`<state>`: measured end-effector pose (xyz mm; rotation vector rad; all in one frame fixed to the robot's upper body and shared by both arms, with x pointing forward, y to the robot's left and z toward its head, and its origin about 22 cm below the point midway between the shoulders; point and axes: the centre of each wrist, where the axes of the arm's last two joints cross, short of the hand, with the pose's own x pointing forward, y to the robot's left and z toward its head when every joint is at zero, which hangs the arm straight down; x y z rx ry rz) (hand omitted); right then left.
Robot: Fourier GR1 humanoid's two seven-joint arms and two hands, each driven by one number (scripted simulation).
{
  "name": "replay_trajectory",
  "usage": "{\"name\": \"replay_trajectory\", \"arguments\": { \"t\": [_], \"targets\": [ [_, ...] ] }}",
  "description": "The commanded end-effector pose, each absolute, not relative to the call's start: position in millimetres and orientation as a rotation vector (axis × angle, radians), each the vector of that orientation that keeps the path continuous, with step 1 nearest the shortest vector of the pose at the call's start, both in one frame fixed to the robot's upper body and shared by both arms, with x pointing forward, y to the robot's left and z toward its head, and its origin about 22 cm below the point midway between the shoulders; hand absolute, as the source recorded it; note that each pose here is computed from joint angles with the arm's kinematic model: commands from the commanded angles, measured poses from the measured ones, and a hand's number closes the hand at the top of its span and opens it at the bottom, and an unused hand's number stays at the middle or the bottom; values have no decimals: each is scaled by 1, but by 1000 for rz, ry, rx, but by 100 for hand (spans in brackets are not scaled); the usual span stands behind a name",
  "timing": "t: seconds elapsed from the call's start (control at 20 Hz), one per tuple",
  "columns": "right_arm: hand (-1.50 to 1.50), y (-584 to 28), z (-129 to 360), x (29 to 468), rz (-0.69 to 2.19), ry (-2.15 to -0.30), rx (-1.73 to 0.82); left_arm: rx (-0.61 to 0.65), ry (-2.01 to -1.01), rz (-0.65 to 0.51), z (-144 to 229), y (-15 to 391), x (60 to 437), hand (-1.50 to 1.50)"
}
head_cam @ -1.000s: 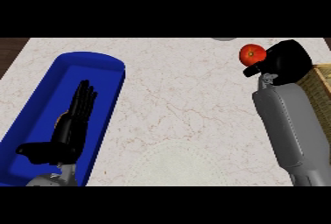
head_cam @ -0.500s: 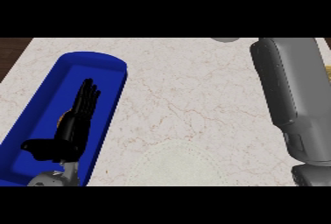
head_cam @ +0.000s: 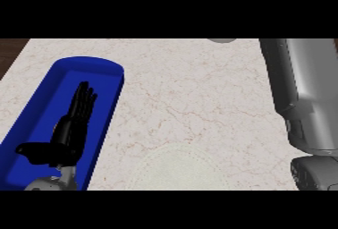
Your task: Pick the tomato from the placemat and place it in the basket
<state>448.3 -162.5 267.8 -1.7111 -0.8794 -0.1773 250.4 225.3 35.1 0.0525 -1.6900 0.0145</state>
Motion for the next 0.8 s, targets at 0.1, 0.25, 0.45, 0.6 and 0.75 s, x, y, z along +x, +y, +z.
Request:
{"name": "replay_trajectory", "arguments": {
  "t": [0.1,0.25,0.45,0.6,0.75],
  "targets": [
    [150,-173,269,454,-332,-544,-1708,66,-1668,44,27,238,248,0],
    [150,-187,266,452,-366,-553,-1715,72,-1672,43,34,227,240,0],
    [150,-191,274,442,-422,-557,-1715,99,-1659,58,37,239,238,0],
    [150,-179,269,434,-416,-560,-1724,90,-1666,60,29,237,245,0],
    [150,-214,246,428,-411,-514,-1747,111,-1663,68,27,244,238,0]
  ]
}}
